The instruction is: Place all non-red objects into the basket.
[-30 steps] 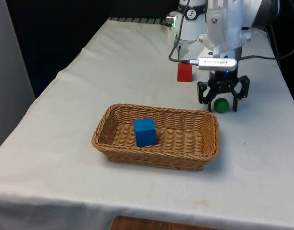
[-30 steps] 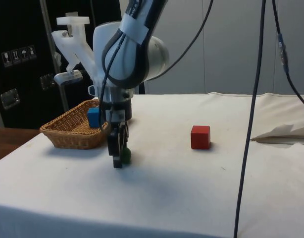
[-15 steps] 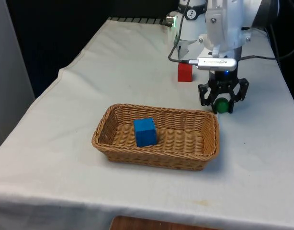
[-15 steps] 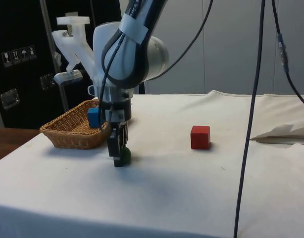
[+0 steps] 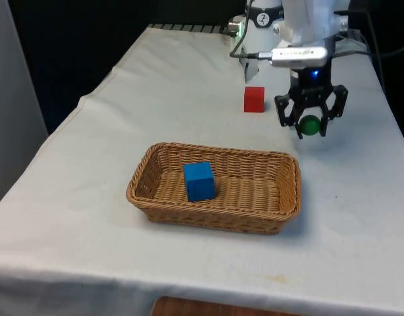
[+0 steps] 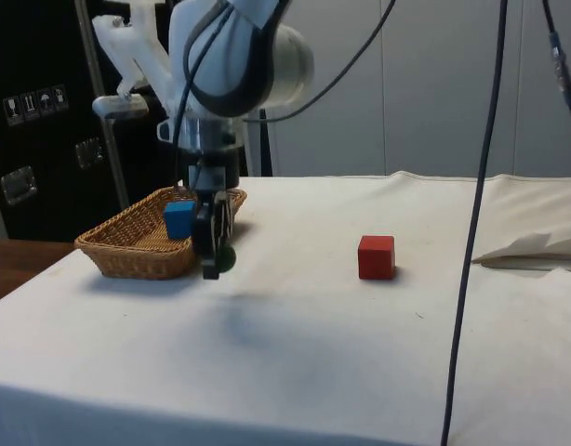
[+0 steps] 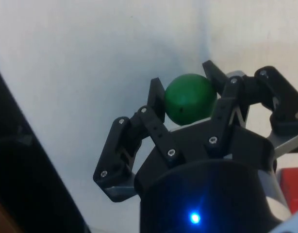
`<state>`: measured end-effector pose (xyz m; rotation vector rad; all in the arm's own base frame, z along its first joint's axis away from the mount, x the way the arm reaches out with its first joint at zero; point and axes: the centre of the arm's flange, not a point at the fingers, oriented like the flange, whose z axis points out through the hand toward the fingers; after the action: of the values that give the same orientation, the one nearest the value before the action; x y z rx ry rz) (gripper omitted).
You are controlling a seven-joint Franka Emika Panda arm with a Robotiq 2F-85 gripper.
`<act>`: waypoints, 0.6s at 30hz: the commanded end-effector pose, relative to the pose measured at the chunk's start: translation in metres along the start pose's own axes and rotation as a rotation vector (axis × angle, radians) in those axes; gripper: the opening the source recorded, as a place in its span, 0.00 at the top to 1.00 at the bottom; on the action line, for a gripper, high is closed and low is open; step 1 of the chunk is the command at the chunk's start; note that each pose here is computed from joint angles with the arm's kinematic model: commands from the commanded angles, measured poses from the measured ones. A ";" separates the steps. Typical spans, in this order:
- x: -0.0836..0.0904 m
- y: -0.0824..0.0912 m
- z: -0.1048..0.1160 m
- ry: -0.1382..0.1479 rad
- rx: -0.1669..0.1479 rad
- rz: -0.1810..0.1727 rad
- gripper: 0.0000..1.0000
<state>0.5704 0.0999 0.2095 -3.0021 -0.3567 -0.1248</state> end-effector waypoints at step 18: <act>0.016 0.005 -0.055 0.035 0.034 0.003 1.00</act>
<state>0.5840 0.0926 0.2624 -2.9650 -0.3459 -0.1742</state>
